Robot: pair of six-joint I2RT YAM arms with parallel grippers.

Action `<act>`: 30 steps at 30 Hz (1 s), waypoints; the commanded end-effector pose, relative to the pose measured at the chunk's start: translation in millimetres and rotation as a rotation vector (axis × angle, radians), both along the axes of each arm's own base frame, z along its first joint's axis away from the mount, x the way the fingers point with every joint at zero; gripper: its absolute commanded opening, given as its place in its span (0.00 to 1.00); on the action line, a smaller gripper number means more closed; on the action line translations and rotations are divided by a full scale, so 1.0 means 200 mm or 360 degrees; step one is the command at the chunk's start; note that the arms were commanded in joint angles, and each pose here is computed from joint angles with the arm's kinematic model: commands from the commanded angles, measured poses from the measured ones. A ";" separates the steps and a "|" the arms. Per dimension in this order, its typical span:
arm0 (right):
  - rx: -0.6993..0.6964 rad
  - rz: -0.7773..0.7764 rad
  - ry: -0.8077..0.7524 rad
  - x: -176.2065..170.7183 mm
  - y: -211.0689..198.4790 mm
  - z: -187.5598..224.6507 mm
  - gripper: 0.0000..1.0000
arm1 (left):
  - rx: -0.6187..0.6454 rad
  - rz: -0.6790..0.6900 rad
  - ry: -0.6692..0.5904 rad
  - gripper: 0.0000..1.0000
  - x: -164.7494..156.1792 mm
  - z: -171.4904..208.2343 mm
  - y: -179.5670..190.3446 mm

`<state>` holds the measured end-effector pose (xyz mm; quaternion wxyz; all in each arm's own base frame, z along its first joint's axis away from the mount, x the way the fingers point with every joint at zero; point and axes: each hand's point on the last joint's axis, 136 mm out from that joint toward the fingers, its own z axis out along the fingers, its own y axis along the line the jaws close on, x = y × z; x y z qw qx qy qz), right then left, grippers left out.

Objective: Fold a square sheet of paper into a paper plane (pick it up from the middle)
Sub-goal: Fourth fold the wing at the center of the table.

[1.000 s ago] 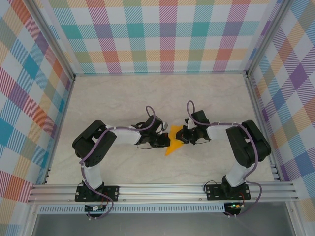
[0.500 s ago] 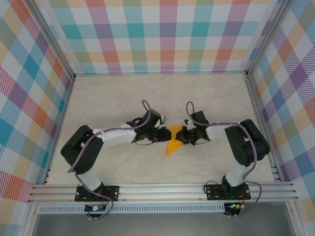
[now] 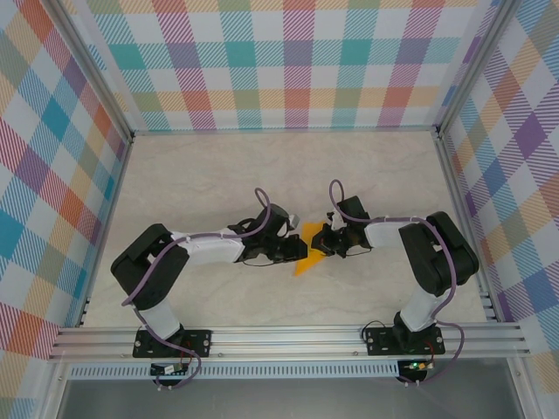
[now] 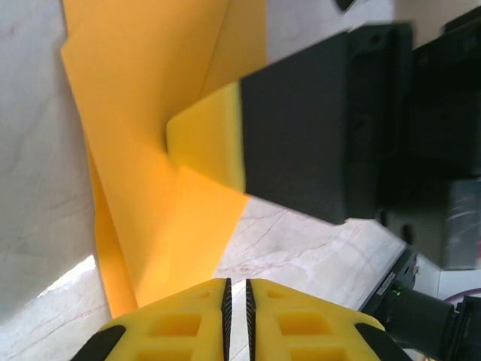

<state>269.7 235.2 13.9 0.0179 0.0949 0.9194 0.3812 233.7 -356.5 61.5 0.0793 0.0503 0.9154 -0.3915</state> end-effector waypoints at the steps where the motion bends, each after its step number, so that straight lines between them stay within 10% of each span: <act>1: -0.0242 -0.0076 0.0149 -0.09 -0.12 -0.16 0.04 | -0.0048 -0.0025 0.0040 0.15 -0.04 -0.02 -0.04; 30: -0.0316 -0.0109 0.0214 -0.10 -0.16 -0.22 0.03 | 0.0236 -0.0009 0.0142 0.10 -0.11 -0.24 0.07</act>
